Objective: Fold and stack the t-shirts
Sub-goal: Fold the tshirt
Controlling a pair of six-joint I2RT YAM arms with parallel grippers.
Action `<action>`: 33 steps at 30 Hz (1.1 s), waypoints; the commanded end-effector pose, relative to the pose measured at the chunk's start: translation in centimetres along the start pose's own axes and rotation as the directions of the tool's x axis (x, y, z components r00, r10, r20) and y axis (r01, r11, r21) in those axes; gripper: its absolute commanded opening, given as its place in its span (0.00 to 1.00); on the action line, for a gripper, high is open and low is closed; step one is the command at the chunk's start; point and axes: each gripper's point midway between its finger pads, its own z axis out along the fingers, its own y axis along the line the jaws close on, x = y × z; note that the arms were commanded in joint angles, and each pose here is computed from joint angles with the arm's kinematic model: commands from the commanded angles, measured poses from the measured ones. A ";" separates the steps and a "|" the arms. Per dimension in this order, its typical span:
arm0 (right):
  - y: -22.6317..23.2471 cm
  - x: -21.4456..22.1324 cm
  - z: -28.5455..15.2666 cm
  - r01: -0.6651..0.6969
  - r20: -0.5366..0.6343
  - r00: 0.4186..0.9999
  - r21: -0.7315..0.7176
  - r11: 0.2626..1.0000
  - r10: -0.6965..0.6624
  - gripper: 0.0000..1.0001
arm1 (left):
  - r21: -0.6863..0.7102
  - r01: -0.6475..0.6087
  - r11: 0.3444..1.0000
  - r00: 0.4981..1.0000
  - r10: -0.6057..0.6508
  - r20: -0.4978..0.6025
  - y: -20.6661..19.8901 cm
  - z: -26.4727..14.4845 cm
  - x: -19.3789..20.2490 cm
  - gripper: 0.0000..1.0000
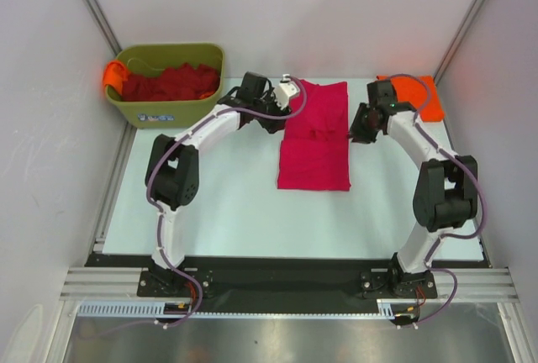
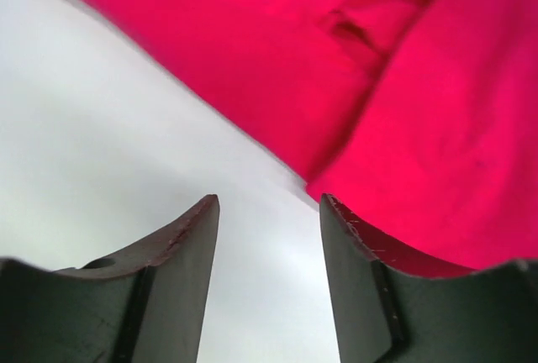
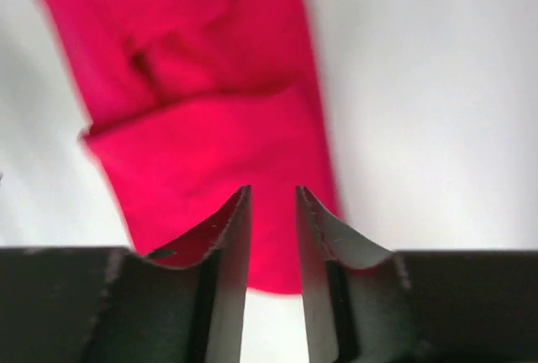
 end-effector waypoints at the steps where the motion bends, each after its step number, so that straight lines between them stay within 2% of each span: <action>1: 3.2 4.0 -0.2 0.050 -0.046 0.997 -0.141 0.989 -0.057 0.30 | 0.183 -0.005 0.983 0.999 -0.005 0.053 -3.9 -3.2 -2.6 0.56; 2: 3.6 4.6 -0.1 0.035 -0.071 0.996 -0.161 0.986 -0.047 0.27 | 0.254 -0.016 0.967 1.000 0.009 0.030 -5.8 -3.3 -1.8 0.56; 4: 2.7 6.0 0.4 0.007 -0.120 0.993 -0.115 0.993 -0.021 0.26 | 0.333 -0.024 0.942 0.999 0.038 -0.035 -8.2 -3.6 0.3 0.52; 5: 1.9 6.3 0.4 0.006 -0.119 0.993 -0.082 0.997 -0.016 0.26 | 0.386 -0.091 0.918 0.994 0.110 -0.028 -9.7 -3.8 0.7 0.50; 8: 0.5 8.7 -0.4 0.032 -0.130 0.991 -0.048 0.998 -0.038 0.31 | 0.536 -0.163 0.828 0.975 0.217 -0.039 -13.7 -5.3 2.9 0.50; 11: -1.0 11.7 -0.5 0.026 -0.194 0.980 -0.039 0.999 -0.033 0.34 | 0.601 -0.205 0.773 0.955 0.293 -0.050 -15.9 -6.0 4.6 0.51; 17: -3.6 15.1 0.8 -0.014 -0.254 0.967 -0.008 1.000 0.011 0.31 | 0.561 -0.239 0.792 0.921 0.368 -0.126 -16.7 -4.3 8.2 0.51; 23: -4.8 15.2 0.7 0.010 -0.247 0.969 0.012 1.000 -0.007 0.31 | 0.537 -0.287 0.793 0.886 0.433 -0.165 -17.0 -4.4 9.9 0.52; 29: -4.5 15.9 -1.3 0.044 -0.229 0.973 -0.002 0.999 -0.043 0.41 | 0.497 -0.383 0.778 0.845 0.513 -0.151 -17.4 -4.3 10.0 0.56; 33: -5.3 16.5 -1.2 0.037 -0.225 0.974 0.011 0.999 -0.034 0.45 | 0.457 -0.414 0.788 0.838 0.525 -0.146 -17.3 -3.0 10.4 0.54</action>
